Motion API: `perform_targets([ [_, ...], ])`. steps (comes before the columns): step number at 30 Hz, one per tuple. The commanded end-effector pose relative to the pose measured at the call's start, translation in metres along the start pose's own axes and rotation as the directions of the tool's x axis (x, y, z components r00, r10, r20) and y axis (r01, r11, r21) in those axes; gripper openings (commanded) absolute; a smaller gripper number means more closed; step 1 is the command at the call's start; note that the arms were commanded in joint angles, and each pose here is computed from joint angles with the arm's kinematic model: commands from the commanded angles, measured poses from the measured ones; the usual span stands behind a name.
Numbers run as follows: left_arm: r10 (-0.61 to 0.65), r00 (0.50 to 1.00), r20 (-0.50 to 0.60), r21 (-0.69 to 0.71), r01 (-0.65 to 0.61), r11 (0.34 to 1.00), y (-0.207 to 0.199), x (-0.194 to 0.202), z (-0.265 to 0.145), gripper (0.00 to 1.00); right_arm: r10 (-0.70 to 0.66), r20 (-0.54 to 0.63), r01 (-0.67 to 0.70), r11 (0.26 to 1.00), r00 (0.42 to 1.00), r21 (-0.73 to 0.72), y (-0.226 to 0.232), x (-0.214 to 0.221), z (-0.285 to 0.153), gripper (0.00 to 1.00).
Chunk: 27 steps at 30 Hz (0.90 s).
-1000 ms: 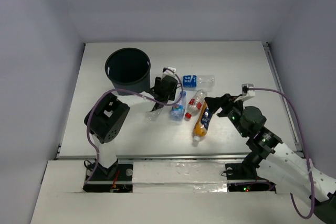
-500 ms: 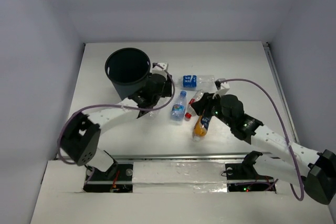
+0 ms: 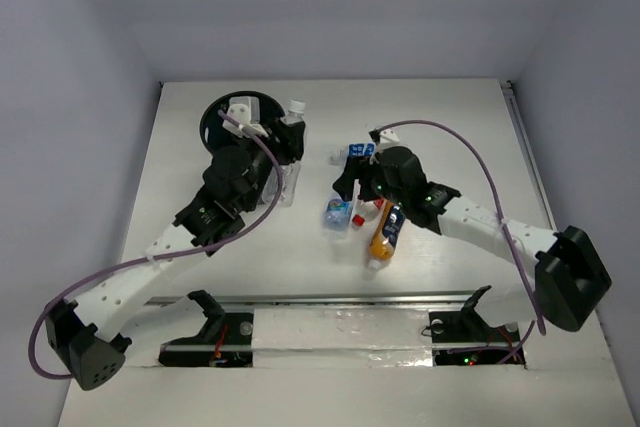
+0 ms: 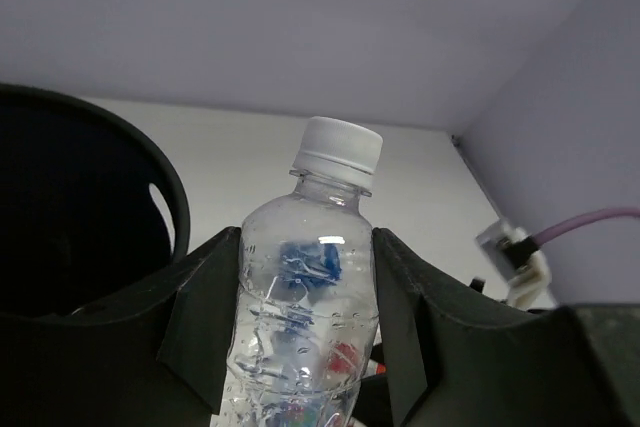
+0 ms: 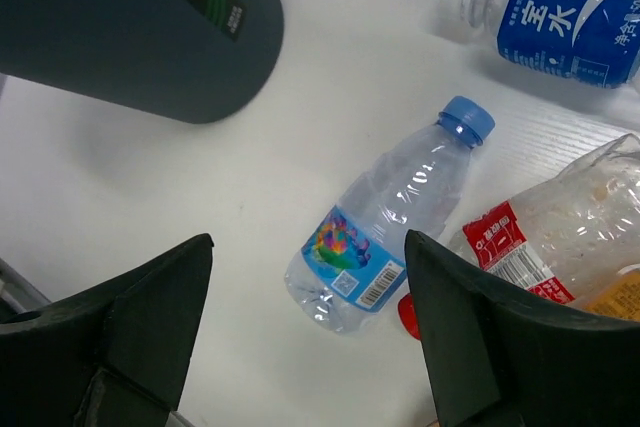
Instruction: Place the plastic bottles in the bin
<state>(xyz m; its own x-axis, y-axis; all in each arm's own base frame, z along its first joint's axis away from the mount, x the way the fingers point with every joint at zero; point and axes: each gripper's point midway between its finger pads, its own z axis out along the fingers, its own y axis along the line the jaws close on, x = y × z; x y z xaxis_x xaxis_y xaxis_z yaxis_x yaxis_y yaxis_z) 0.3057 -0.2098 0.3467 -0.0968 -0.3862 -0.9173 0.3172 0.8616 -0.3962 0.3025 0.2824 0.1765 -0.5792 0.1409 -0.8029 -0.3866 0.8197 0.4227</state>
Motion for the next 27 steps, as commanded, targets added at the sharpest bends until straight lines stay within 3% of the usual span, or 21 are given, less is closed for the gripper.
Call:
perform_targets([
  [1,-0.039,0.975,0.221,-0.062,0.054,0.997,0.005,-0.083,-0.002,0.24,-0.028,-0.013,0.028,1.000,1.000,0.007,0.008,-0.010,0.008,0.83],
  [5,-0.029,0.946,0.323,-0.116,0.070,0.991,0.019,-0.127,0.007,0.24,-0.068,-0.120,0.076,0.995,0.990,0.060,-0.001,0.007,0.030,0.88],
  [13,0.050,0.898,0.436,-0.235,0.060,0.970,0.054,-0.186,0.030,0.25,-0.066,-0.172,0.089,0.987,0.983,0.130,-0.016,0.023,0.055,0.90],
  [27,0.168,0.886,0.431,-0.365,0.002,0.931,0.112,-0.160,0.078,0.25,-0.069,-0.251,0.112,0.980,0.965,0.163,-0.033,0.057,0.083,0.93],
])
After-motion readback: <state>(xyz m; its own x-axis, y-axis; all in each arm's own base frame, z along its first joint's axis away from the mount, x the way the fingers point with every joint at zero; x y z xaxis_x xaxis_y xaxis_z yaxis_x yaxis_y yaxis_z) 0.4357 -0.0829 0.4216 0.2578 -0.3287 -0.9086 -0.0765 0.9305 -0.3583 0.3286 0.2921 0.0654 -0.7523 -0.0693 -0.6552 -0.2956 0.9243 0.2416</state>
